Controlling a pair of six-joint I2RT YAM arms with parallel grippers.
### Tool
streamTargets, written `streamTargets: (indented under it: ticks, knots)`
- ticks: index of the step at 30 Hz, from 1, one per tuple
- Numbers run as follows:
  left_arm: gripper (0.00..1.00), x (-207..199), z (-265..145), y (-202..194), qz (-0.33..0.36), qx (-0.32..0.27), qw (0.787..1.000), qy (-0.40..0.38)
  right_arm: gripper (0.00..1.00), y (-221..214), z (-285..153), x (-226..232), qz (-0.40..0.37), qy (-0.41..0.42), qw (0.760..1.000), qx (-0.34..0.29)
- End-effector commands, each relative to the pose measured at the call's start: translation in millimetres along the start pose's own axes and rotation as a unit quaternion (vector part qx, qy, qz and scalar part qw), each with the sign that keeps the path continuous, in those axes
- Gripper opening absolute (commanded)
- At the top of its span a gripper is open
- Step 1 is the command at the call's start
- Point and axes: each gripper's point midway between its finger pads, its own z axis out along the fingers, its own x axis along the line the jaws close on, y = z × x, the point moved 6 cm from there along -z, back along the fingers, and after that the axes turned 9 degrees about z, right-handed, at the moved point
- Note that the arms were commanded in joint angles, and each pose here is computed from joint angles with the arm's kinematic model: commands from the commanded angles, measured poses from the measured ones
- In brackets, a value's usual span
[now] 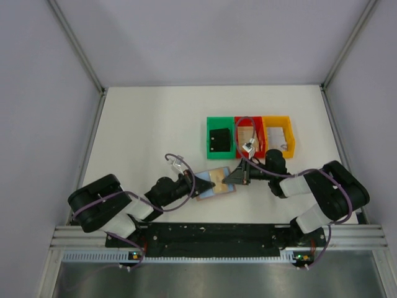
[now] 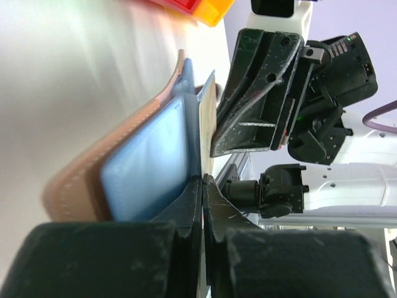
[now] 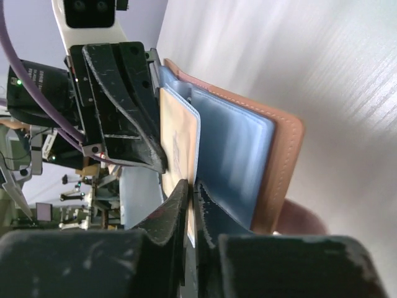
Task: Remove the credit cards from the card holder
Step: Remove the credit card from the card holder.
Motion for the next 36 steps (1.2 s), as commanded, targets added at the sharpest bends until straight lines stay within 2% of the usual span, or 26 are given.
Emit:
streamTargets:
  ticks: [1, 11, 21, 24, 26, 32, 36]
  knots:
    - [0.00, -18, -3, 9, -0.004, -0.031, 0.998, -0.051, 0.00, 3, -1, 10, -0.035, 0.031, 0.999, -0.003]
    - [0.00, -7, -20, 10, -0.029, -0.061, 0.997, -0.037, 0.00, 6, -11, 0, -0.023, 0.020, 0.999, -0.024]
    - [0.01, -5, -19, 6, -0.029, -0.048, 0.998, -0.034, 0.00, 7, -12, 3, -0.024, 0.027, 0.999, -0.024]
    - [0.00, -14, -17, 8, -0.025, -0.048, 0.997, -0.063, 0.26, 6, -11, 2, -0.020, 0.025, 0.999, -0.017]
    - [0.00, -20, -13, 10, -0.023, -0.047, 0.996, -0.078, 0.38, 4, -9, 2, -0.018, 0.026, 0.999, -0.010]
    - [0.00, -29, -9, 12, -0.022, -0.046, 0.993, -0.102, 0.43, 2, -2, -1, -0.016, 0.024, 1.000, -0.004]
    - [0.00, -32, -12, 14, -0.014, -0.053, 0.992, -0.109, 0.45, 1, -1, -13, -0.007, -0.009, 1.000, -0.005]
